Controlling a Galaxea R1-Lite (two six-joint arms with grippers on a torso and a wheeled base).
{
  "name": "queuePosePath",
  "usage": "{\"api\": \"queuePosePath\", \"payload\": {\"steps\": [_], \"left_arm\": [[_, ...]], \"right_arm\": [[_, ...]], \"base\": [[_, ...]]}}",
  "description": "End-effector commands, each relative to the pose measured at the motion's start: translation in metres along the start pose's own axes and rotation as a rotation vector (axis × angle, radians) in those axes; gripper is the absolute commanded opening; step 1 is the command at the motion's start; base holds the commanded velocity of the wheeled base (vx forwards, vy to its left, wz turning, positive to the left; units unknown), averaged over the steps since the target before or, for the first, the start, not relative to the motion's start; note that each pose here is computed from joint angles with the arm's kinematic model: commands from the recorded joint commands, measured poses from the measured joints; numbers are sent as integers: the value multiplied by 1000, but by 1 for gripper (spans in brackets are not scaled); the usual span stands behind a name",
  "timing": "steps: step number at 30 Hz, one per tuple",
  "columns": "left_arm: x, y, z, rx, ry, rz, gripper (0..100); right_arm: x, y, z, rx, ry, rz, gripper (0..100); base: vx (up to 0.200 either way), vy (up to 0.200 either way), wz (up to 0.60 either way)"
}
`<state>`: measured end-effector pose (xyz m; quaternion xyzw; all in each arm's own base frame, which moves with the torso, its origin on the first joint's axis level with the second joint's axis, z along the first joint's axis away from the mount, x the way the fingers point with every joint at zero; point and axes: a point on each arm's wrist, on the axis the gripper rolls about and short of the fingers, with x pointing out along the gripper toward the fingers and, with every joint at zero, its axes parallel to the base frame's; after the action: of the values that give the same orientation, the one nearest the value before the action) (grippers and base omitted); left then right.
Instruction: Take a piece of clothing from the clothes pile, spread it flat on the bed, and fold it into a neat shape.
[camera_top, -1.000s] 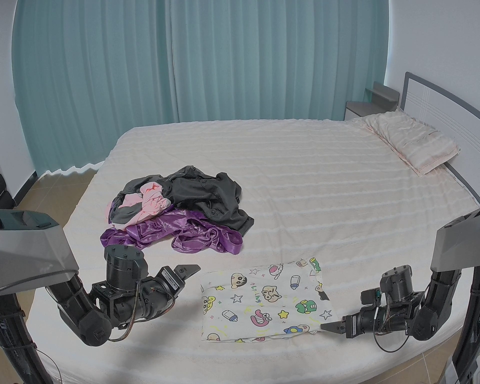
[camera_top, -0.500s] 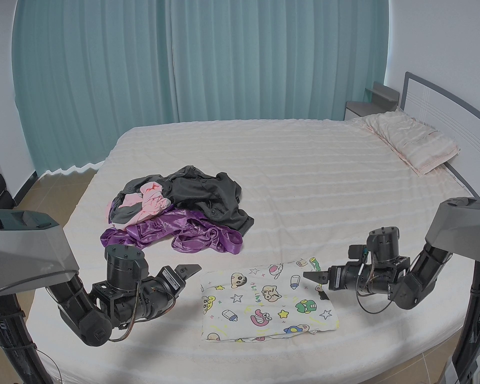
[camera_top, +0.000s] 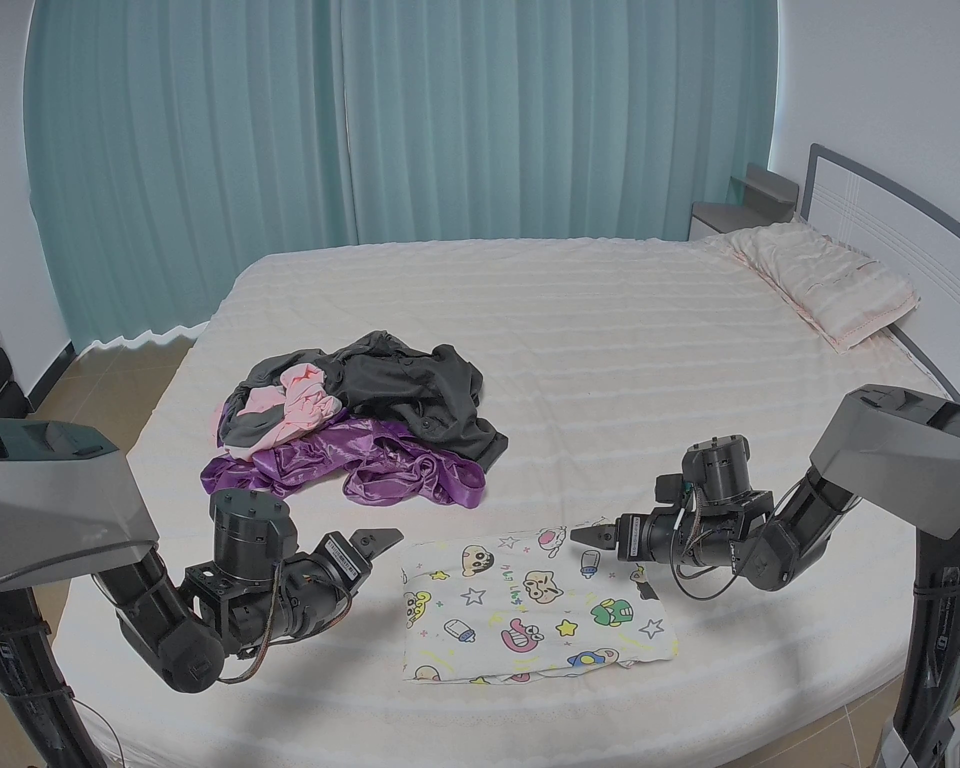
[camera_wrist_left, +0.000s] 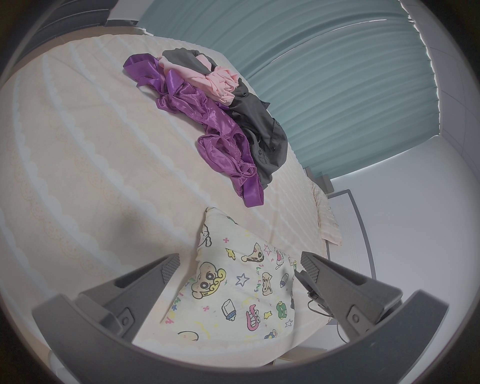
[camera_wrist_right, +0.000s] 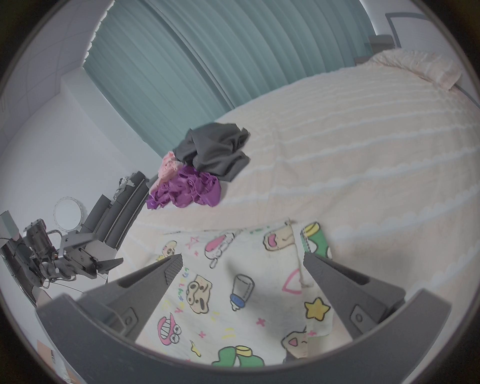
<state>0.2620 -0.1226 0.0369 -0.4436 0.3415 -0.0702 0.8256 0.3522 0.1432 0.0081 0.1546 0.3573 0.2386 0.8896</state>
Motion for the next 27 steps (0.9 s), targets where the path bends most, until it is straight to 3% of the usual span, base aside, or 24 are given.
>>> {"api": "queuePosePath", "payload": {"steps": [1,18,19,27], "left_arm": [[1,1,-1,0,3,3,100],[0,1,0,-3,3,3,100],[0,1,0,-3,3,3,100],[0,1,-1,-3,4,3,100]], "right_arm": [[10,-3,-2,3,15,-2,100],[21,-3,8,21,69,21,100],[21,-3,8,21,69,21,0],[24,-4,11,34,64,20,0]], "base": [[0,0,0],[0,0,0],[0,0,0],[0,0,0]]}}
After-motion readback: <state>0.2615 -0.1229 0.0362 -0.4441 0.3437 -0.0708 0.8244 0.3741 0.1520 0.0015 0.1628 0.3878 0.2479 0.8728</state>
